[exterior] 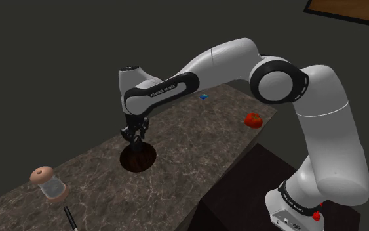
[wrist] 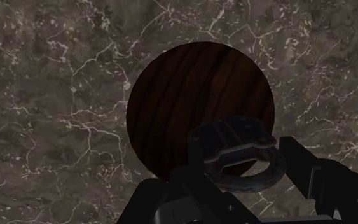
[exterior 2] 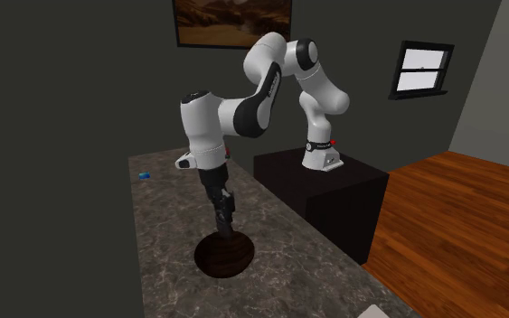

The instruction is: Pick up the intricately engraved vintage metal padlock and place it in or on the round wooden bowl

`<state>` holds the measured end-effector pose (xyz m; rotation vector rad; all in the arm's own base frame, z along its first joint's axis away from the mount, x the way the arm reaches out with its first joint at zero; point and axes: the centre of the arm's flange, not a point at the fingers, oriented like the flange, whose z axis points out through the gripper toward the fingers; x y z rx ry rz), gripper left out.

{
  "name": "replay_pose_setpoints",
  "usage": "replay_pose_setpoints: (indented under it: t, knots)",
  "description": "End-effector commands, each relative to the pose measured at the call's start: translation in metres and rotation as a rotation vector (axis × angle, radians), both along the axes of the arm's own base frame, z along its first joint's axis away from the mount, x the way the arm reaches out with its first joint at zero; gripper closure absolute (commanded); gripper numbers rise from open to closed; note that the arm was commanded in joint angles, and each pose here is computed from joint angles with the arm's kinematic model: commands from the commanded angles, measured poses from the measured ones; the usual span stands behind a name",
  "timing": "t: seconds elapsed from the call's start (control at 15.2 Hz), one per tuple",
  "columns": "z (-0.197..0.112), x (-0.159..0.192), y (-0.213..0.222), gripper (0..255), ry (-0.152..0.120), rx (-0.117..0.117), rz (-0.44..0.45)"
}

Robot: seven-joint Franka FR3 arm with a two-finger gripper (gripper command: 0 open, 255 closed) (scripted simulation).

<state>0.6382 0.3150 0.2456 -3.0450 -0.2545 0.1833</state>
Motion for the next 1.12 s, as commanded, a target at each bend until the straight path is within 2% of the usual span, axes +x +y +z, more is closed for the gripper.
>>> replay_pose_setpoints:
  t: [0.0, 0.53, 1.06]
  knots:
    - [-0.010, -0.001, 0.000, 255, 0.000, 0.000, 0.000]
    - [-0.055, -0.001, 0.000, 255, 0.000, 0.000, 0.000]
    - [-0.055, -0.001, 0.000, 255, 0.000, 0.000, 0.000]
